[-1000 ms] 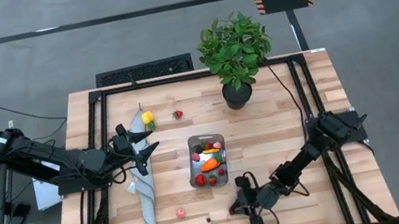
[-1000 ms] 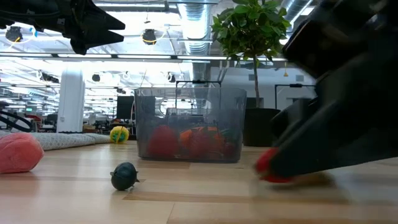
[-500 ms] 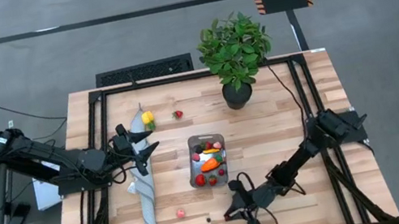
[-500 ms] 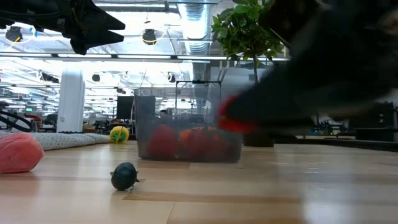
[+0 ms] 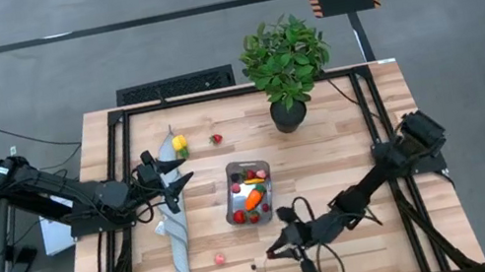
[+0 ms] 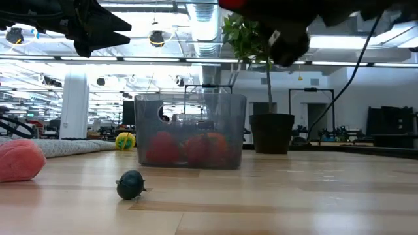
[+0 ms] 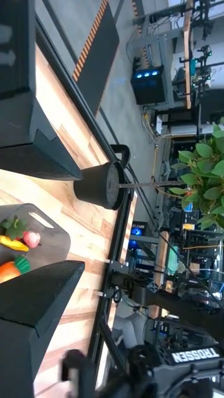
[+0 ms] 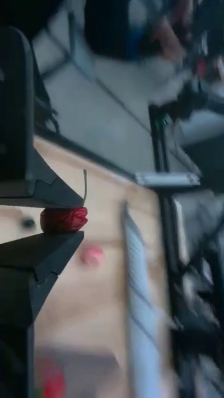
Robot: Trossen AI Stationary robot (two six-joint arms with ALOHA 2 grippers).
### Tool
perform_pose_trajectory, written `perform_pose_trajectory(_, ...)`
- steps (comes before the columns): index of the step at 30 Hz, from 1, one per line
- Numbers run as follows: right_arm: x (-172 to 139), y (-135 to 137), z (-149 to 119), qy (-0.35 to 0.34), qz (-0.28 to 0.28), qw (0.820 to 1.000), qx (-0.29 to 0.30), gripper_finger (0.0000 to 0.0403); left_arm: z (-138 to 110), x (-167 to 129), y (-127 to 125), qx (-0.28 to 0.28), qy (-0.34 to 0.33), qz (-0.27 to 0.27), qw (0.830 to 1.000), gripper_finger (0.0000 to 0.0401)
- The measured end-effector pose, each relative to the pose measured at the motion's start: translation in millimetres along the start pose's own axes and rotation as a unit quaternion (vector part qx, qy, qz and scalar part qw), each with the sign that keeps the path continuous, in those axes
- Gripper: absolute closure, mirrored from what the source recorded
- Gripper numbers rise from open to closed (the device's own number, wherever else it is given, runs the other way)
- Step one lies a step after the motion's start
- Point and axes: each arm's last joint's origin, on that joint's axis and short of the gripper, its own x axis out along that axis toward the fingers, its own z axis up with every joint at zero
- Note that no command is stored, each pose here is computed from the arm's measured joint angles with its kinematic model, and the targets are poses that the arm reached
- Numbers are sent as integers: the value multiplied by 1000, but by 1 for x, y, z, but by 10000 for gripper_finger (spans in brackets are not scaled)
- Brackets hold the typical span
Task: Pick and placing Produce into tupperware
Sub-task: Put the cherry into the bin
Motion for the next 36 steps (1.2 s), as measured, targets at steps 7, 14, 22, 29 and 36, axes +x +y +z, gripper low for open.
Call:
perform_pose_trajectory(7,-12,-26,20,9,-156,987,-21,316,0,0,0,-2,0,0,1000,189)
perform_pose_trajectory(14,-7,-68,24,35,-187,982,7,316,0,0,0,-2,0,0,1000,189)
perform_pose_trajectory(22,-5,-104,28,39,-218,974,46,302,0,0,0,-1,0,0,1000,189)
perform_pose_trajectory(29,-5,-112,29,36,-229,971,54,221,0,0,0,-1,0,4,1000,189)
perform_pose_trajectory(36,-5,-108,29,40,-224,973,38,148,-1,0,-4,-11,12,-61,998,189)
